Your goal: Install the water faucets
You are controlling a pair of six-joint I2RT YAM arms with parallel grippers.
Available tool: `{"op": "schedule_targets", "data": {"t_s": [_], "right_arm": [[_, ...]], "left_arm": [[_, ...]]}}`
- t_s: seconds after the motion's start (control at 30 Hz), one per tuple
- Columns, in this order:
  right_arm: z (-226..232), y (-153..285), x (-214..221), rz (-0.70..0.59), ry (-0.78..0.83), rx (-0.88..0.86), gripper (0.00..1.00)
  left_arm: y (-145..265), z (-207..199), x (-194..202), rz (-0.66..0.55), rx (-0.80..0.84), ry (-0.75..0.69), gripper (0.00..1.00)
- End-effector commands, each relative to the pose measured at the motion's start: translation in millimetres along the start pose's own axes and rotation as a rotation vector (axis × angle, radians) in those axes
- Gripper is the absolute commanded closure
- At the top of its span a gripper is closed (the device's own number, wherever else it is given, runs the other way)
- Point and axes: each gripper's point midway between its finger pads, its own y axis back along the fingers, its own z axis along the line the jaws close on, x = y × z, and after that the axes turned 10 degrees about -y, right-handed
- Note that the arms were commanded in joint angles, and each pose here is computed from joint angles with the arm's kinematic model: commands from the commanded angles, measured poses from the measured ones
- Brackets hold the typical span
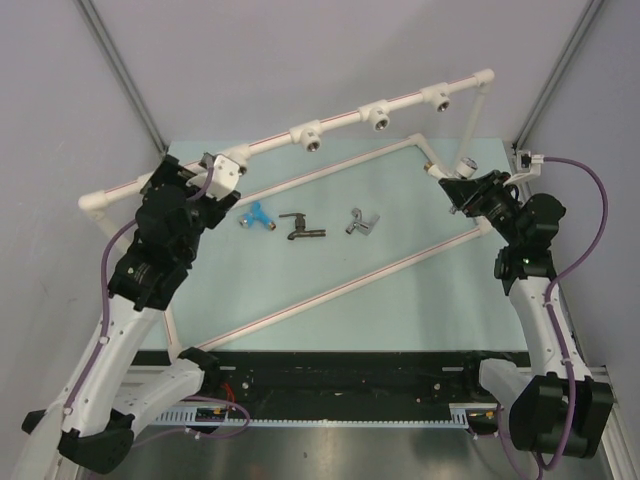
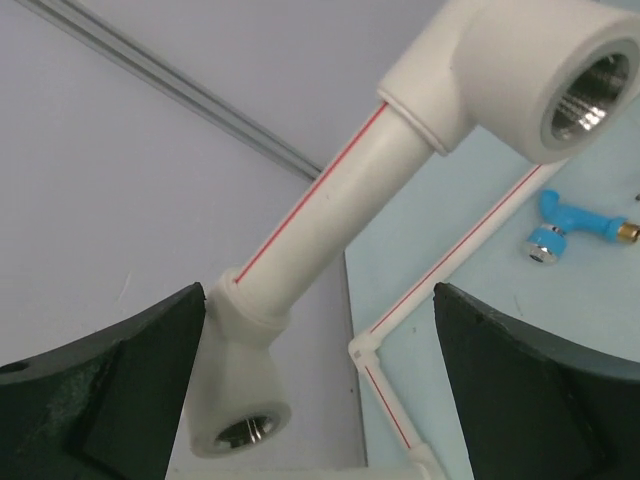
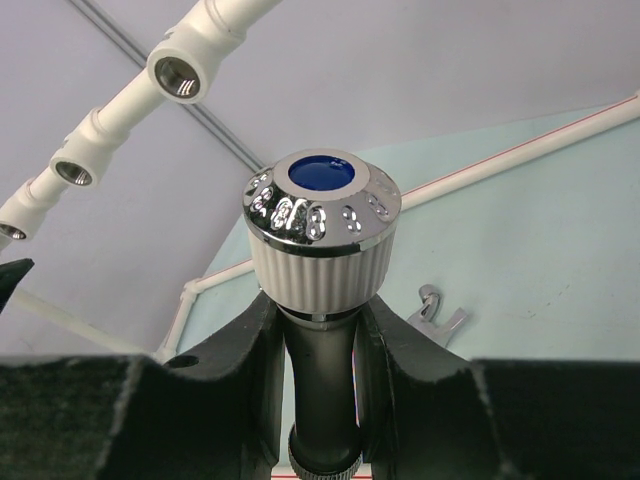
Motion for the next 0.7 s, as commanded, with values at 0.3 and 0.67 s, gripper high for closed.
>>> {"op": "schedule_targets", "data": {"t_s": [0.3, 0.67], "right_arm": [[26, -13, -33, -0.102, 0.117, -0.093, 1.0], [21, -39, -55, -0.248, 0.299, -0.053, 1.0]], "left_arm": [[-39, 32, -34, -0.127, -0.175, -0.221, 0.03], [-47, 20, -20, -0.091, -0.19, -0.249, 0.33]]}}
